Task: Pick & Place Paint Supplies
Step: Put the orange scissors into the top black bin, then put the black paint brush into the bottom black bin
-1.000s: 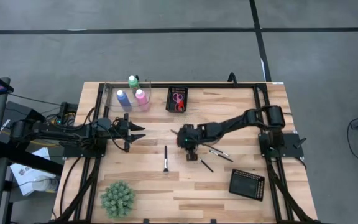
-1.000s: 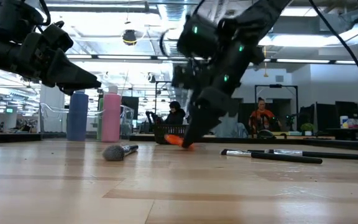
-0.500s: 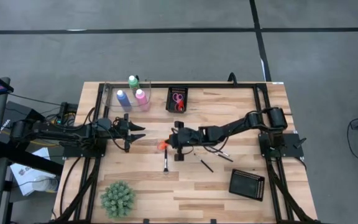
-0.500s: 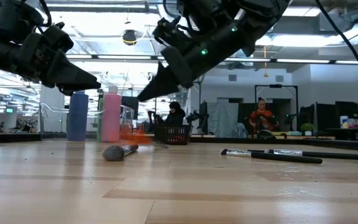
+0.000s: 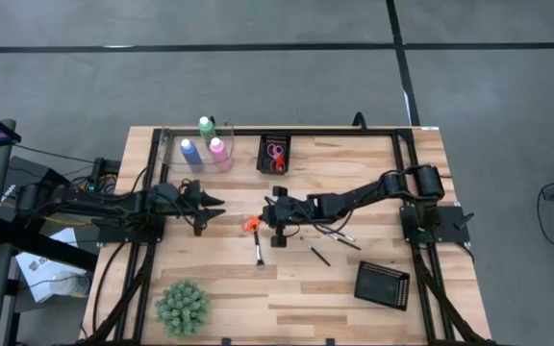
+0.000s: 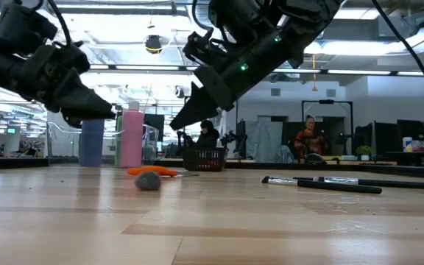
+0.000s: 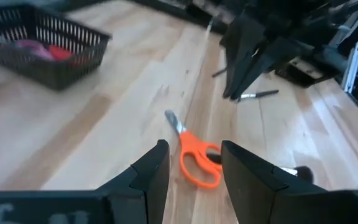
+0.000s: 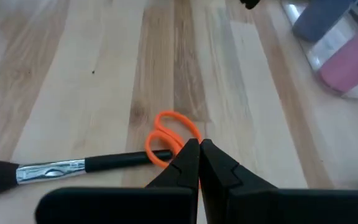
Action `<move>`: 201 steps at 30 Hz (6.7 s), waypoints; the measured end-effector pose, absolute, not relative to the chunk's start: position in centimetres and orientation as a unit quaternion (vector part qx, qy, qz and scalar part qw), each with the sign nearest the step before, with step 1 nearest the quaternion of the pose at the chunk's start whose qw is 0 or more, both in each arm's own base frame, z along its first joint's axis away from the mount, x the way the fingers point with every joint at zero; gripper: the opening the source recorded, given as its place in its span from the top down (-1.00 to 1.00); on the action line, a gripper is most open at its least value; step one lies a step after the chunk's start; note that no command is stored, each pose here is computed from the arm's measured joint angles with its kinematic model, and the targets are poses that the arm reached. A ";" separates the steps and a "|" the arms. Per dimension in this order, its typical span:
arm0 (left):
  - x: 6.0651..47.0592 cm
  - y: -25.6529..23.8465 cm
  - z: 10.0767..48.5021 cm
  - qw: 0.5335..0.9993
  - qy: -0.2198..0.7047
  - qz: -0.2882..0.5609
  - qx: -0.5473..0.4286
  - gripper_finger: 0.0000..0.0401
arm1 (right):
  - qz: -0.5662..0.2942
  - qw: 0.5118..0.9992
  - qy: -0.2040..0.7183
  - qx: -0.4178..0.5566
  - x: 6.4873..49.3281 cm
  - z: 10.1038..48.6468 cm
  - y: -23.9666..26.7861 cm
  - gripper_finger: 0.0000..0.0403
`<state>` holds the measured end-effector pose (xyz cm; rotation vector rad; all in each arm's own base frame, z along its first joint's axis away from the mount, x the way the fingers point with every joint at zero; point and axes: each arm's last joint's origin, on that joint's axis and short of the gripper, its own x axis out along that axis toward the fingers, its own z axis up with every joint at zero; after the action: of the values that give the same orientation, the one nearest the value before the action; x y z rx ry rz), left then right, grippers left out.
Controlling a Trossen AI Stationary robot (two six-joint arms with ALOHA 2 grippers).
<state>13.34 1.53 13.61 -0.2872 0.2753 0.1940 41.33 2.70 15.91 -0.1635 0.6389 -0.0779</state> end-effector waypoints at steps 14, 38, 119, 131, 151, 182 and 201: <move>19.4 -0.4 13.8 0.963 0.266 0.016 -0.038 0.31 | -0.152 0.920 0.319 -0.172 40.4 15.9 6.6 1.00; 24.2 -4.7 10.6 0.912 0.357 0.019 0.199 -0.44 | -0.212 0.889 0.345 -0.213 37.1 18.3 10.0 1.00; 33.2 13.6 14.9 0.899 0.354 0.230 0.115 0.69 | 0.082 0.993 -0.025 -0.082 24.3 19.3 11.0 1.00; 33.2 13.1 16.9 0.938 0.302 0.160 0.063 0.06 | 0.082 0.993 -0.026 -0.083 24.3 19.3 11.0 1.00; 16.5 0.8 22.1 0.997 0.036 -0.067 -0.011 0.19 | 0.152 0.981 -0.104 -0.068 22.9 19.3 10.7 1.00; 13.3 -0.2 16.3 0.998 0.053 -0.045 0.006 0.06 | 0.068 0.997 -0.031 0.000 14.8 16.4 3.0 0.20; 15.0 -0.1 17.7 0.997 -0.054 -0.021 0.040 0.05 | -0.016 0.993 0.045 0.109 11.1 15.9 1.7 0.41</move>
<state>14.98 -0.06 17.74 0.0810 -0.1090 -0.0419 11.11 1.71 15.87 0.2178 0.0905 -0.0328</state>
